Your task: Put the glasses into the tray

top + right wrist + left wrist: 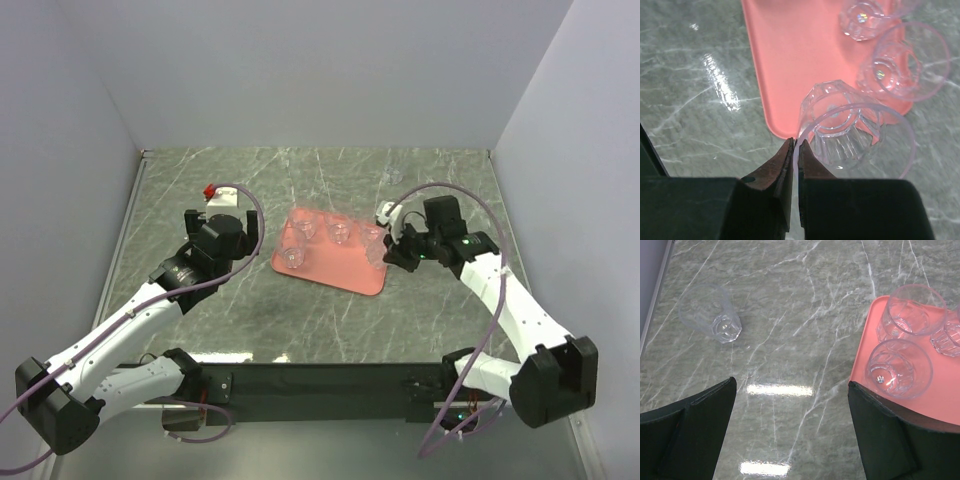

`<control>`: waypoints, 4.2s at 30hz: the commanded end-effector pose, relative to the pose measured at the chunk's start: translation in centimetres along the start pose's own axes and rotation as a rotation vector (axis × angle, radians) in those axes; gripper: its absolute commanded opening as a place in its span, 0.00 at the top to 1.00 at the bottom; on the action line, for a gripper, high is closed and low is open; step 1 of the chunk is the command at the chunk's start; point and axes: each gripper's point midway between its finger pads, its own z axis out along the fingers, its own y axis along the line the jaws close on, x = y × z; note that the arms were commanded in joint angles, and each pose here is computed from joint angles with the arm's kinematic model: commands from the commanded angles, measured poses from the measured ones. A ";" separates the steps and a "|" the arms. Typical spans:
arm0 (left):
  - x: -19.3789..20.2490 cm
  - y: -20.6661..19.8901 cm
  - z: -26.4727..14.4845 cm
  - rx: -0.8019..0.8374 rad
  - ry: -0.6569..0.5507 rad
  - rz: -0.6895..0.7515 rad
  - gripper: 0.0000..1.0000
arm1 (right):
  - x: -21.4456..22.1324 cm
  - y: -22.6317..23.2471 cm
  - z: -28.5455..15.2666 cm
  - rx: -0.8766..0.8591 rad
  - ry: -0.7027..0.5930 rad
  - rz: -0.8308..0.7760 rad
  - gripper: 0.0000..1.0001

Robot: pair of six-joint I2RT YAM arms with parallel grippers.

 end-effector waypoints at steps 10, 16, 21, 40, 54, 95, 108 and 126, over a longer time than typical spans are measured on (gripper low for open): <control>-1.2 1.4 -0.1 -0.073 -0.055 -0.038 0.00 | -4.1 2.8 5.4 -0.118 0.078 -0.214 1.00; -0.9 1.4 0.1 -0.081 -0.048 -0.030 0.01 | -5.0 3.5 8.8 -0.127 0.141 -0.267 1.00; -0.7 1.5 0.3 -0.091 -0.041 -0.020 0.01 | -5.5 3.2 11.3 -0.113 0.186 -0.303 1.00; -1.4 2.2 -0.2 -0.109 -0.075 -0.048 0.01 | -7.3 2.0 15.7 -0.087 0.231 -0.317 0.95; -1.5 2.4 -0.4 -0.113 -0.082 -0.054 0.01 | -7.9 3.2 16.2 -0.103 0.233 -0.300 0.69; -1.2 6.4 3.7 -0.113 -0.024 -0.333 0.01 | -2.4 -2.8 -3.7 0.171 -0.208 0.086 0.50; 2.1 12.6 8.0 -0.205 0.131 -0.718 0.00 | -1.5 -3.4 -5.3 0.220 -0.233 0.099 0.49; 6.1 16.9 14.1 -0.352 0.390 -0.945 0.16 | -1.0 -3.3 -5.3 0.231 -0.228 0.073 0.48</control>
